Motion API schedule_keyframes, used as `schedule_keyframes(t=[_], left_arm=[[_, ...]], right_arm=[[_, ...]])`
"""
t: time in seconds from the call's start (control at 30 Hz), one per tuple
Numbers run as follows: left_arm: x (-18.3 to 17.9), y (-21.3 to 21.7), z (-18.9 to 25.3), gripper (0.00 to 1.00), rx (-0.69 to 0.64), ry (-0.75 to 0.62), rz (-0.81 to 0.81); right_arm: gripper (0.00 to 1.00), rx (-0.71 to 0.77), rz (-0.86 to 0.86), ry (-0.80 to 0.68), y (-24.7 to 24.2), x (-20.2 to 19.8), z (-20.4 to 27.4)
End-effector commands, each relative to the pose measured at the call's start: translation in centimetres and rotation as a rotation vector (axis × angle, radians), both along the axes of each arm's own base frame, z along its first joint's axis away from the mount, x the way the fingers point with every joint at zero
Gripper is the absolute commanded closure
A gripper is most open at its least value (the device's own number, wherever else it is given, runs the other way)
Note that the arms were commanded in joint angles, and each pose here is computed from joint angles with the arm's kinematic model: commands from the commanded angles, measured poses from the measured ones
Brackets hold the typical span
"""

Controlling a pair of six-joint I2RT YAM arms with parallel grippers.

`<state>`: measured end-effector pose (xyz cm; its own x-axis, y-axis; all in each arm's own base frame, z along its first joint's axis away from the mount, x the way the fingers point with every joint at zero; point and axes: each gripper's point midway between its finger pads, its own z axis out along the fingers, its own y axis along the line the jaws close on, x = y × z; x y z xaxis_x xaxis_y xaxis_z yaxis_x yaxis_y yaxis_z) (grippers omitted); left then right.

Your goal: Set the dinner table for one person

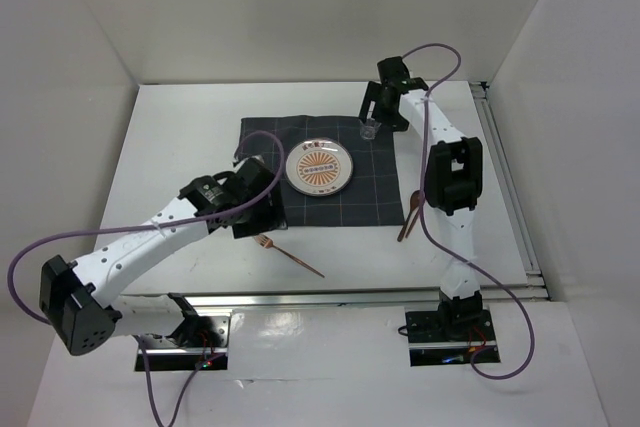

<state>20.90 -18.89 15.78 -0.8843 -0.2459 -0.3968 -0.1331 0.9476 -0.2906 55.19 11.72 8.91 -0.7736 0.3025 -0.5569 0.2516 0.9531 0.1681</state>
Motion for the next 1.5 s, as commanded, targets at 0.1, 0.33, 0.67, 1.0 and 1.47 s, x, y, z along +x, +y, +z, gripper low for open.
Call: schedule_keyframes(t=[0.1,0.33,0.67,1.0,1.47], left_arm=[[-2.3,-0.2,-3.1,0.24,-0.011,0.117,0.208],[-2.2,-1.6,-7.4,0.26,-0.045,0.205,0.363],[0.2,-2.9,-11.4,0.27,-0.086,0.248,0.461],[0.3,-2.6,-15.1,0.45,0.009,0.304,0.512],[0.5,2.8,-4.2,1.0,0.237,0.168,0.208]], right_arm=[[0.0,0.041,0.036,-0.22,-0.1,0.3,12.0],[0.0,0.001,0.04,-0.315,-2.2,-3.9,18.2],[0.0,0.017,0.075,-0.344,-3.8,-11.1,20.1],[0.0,0.001,0.073,-0.321,-5.1,-13.2,19.3],[0.0,0.021,0.066,-0.324,-6.8,-13.8,18.9]])
